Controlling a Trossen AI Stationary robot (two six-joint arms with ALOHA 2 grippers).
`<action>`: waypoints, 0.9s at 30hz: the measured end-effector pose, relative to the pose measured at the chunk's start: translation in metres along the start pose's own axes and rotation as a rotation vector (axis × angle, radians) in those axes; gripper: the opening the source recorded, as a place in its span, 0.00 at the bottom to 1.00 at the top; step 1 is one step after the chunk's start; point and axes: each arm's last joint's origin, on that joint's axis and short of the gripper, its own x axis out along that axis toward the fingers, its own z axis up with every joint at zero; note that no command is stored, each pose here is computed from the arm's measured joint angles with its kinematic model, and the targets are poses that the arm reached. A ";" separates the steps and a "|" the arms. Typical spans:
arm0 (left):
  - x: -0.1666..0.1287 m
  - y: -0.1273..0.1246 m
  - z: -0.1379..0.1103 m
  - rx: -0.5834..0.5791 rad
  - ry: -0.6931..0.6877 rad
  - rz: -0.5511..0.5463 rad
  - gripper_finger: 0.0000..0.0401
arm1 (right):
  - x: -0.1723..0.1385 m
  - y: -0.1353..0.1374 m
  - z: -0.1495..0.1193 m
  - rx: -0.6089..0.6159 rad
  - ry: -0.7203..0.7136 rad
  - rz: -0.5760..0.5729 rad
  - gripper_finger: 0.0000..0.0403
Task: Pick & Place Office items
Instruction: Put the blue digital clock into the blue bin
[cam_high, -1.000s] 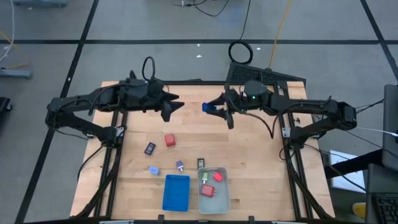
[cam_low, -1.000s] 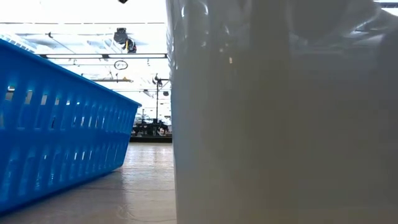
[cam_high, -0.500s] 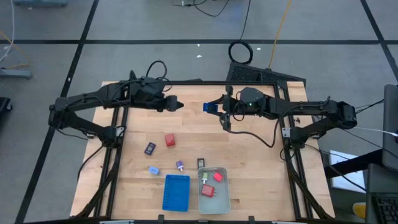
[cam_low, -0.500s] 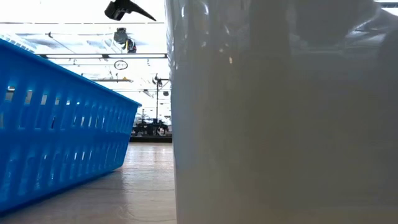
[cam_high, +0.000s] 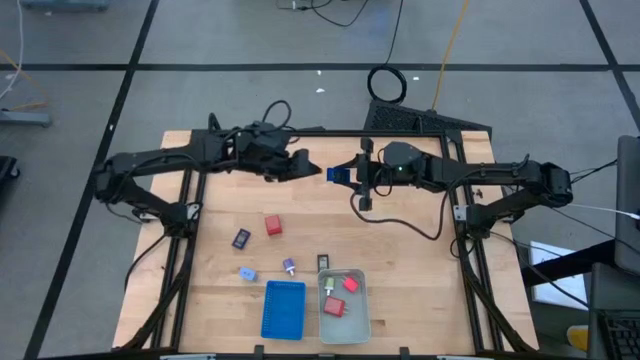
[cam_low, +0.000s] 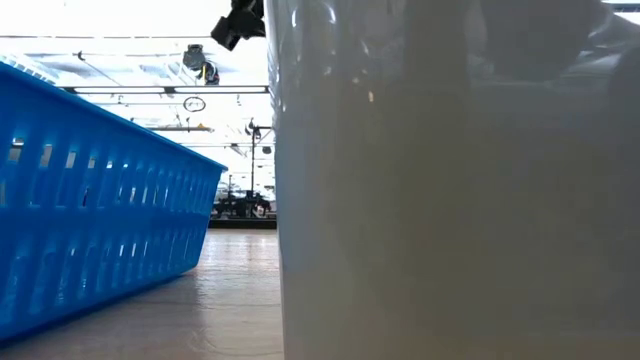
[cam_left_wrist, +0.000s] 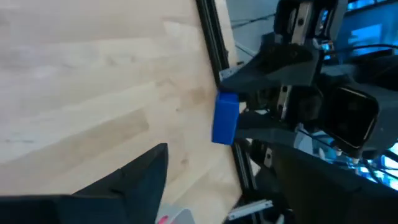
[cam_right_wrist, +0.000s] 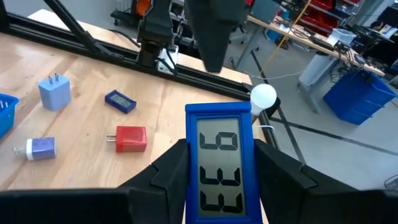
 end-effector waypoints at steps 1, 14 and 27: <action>0.004 0.000 0.000 -0.004 0.005 -0.004 0.76 | 0.000 0.000 0.000 0.000 0.000 0.000 0.36; 0.014 -0.008 0.005 0.013 -0.058 -0.084 0.88 | 0.000 -0.002 0.004 -0.004 -0.031 -0.035 0.36; 0.033 -0.003 0.004 0.025 -0.046 -0.053 0.78 | 0.008 -0.002 0.004 0.024 -0.078 -0.048 0.36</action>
